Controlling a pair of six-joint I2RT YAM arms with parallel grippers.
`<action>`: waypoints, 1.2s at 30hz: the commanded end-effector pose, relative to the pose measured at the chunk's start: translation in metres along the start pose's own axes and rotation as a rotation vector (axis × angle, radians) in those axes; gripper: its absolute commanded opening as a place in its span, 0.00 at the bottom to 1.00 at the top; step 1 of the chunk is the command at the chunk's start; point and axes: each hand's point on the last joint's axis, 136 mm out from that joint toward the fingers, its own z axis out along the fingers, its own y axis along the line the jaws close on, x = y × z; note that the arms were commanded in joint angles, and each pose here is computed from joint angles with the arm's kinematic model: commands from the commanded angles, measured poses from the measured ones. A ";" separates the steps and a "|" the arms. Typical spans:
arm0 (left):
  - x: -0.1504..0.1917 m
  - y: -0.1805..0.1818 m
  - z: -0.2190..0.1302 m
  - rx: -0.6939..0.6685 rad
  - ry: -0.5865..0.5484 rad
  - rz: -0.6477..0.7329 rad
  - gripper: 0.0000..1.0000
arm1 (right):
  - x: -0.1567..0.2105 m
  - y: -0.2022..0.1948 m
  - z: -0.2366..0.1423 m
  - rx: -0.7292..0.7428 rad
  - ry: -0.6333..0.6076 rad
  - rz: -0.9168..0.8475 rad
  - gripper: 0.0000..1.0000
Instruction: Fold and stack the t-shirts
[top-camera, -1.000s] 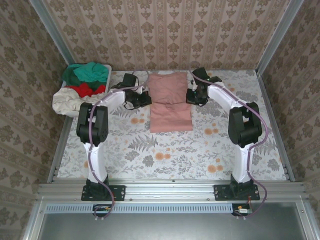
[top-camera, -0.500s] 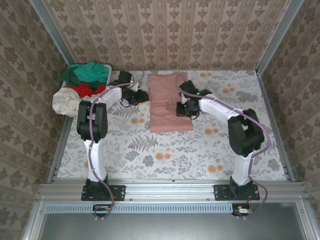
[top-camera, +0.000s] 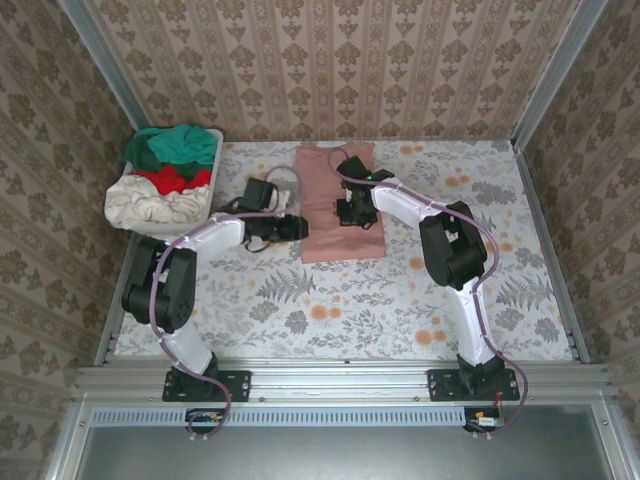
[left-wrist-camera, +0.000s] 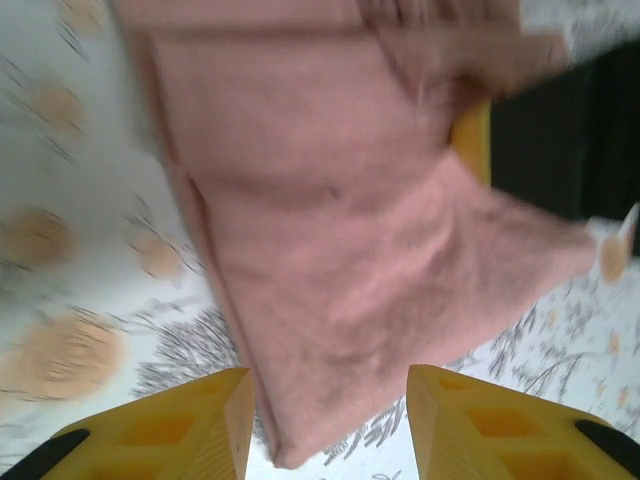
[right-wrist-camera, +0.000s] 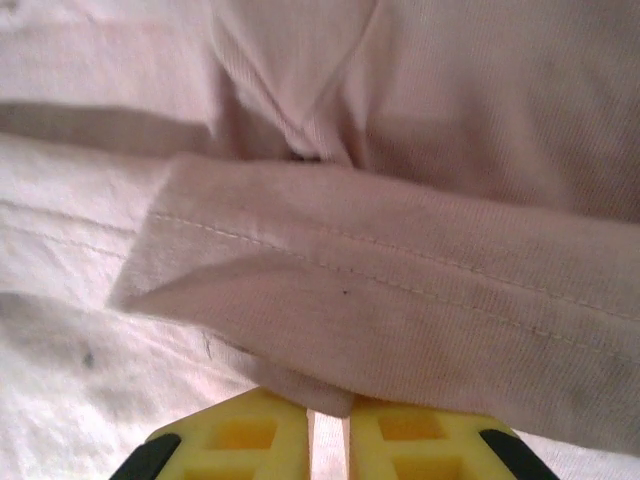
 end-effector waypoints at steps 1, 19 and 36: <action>0.020 0.004 0.026 -0.040 0.043 0.042 0.45 | 0.001 -0.015 0.010 0.074 0.044 -0.021 0.19; 0.088 0.014 0.052 -0.106 0.233 0.076 0.41 | -0.114 -0.021 -0.018 0.035 -0.203 0.005 0.23; 0.125 0.018 0.010 -0.081 0.190 -0.016 0.42 | 0.103 -0.049 -0.053 0.035 -0.063 0.046 0.28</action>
